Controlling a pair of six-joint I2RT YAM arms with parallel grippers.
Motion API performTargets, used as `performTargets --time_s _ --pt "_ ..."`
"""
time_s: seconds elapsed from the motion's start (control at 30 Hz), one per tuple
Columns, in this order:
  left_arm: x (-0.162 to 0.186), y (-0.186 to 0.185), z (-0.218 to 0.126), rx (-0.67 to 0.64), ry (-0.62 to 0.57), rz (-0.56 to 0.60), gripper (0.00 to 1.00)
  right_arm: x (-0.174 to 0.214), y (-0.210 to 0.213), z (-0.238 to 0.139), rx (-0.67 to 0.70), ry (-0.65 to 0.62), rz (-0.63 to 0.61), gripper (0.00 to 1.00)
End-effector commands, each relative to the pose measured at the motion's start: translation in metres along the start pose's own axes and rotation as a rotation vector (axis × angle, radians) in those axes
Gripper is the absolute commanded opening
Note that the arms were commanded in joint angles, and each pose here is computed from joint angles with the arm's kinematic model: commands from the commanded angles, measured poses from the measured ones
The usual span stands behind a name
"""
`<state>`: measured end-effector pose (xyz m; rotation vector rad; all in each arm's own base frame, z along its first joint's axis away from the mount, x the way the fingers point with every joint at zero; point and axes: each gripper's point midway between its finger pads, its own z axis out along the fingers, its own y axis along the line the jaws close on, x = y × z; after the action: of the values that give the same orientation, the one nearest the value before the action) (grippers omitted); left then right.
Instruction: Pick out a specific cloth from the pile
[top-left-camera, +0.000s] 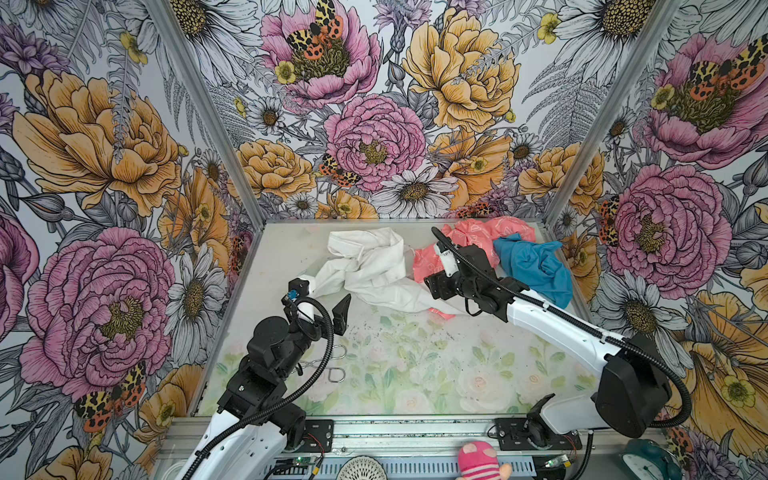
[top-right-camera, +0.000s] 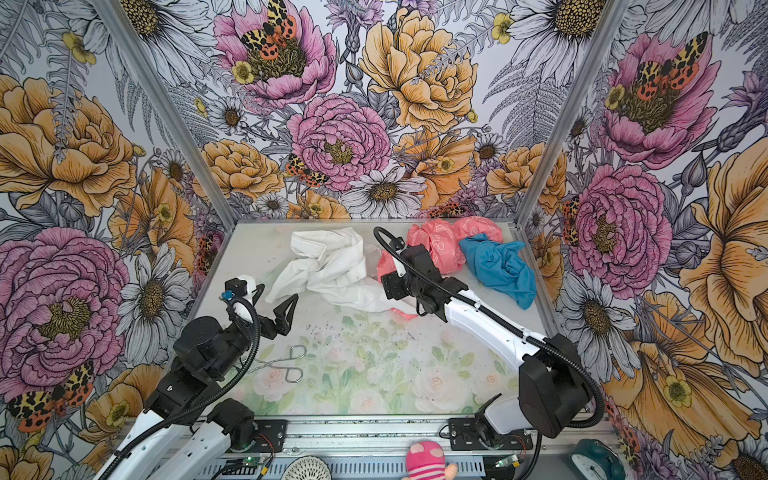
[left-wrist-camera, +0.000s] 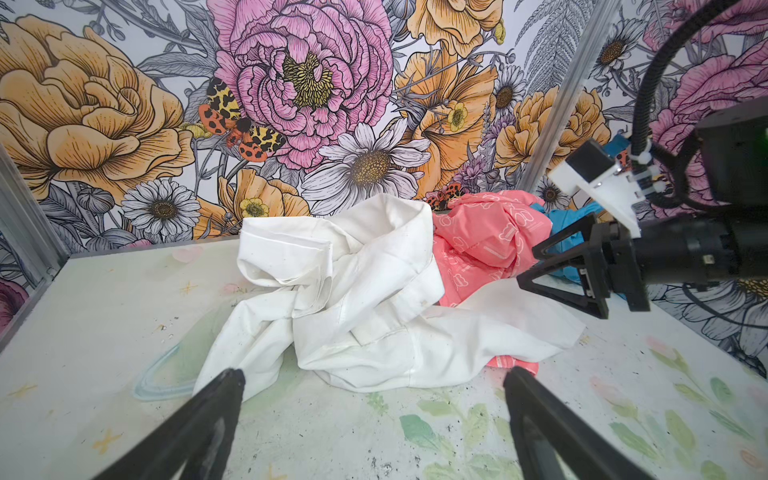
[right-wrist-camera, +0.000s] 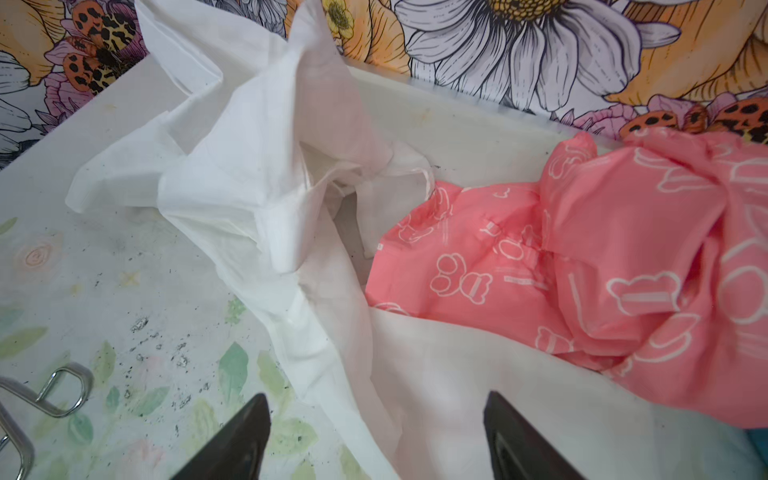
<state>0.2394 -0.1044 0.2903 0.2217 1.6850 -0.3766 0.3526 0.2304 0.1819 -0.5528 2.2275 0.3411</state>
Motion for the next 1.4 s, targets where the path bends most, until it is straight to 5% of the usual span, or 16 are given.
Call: performTargets --time_s 0.0,0.47,0.7,1.03,1.37 --pt "0.005 0.005 -0.001 -0.025 0.007 0.013 0.99 0.017 0.009 0.011 -0.049 0.049 0.010 0.79" --pt "0.002 0.005 -0.004 -0.023 -0.007 0.013 0.99 0.061 0.001 0.063 -0.006 0.227 0.030 0.58" --pt "0.001 0.006 -0.004 -0.027 -0.011 0.012 0.99 0.048 0.001 0.066 0.005 0.204 0.050 0.02" --pt "0.000 0.006 -0.005 -0.030 -0.015 0.012 0.99 -0.062 -0.002 -0.004 0.041 -0.100 0.052 0.00" --pt "-0.003 0.006 -0.007 -0.030 -0.026 0.010 0.99 -0.182 0.045 -0.040 -0.074 -0.341 -0.018 0.00"
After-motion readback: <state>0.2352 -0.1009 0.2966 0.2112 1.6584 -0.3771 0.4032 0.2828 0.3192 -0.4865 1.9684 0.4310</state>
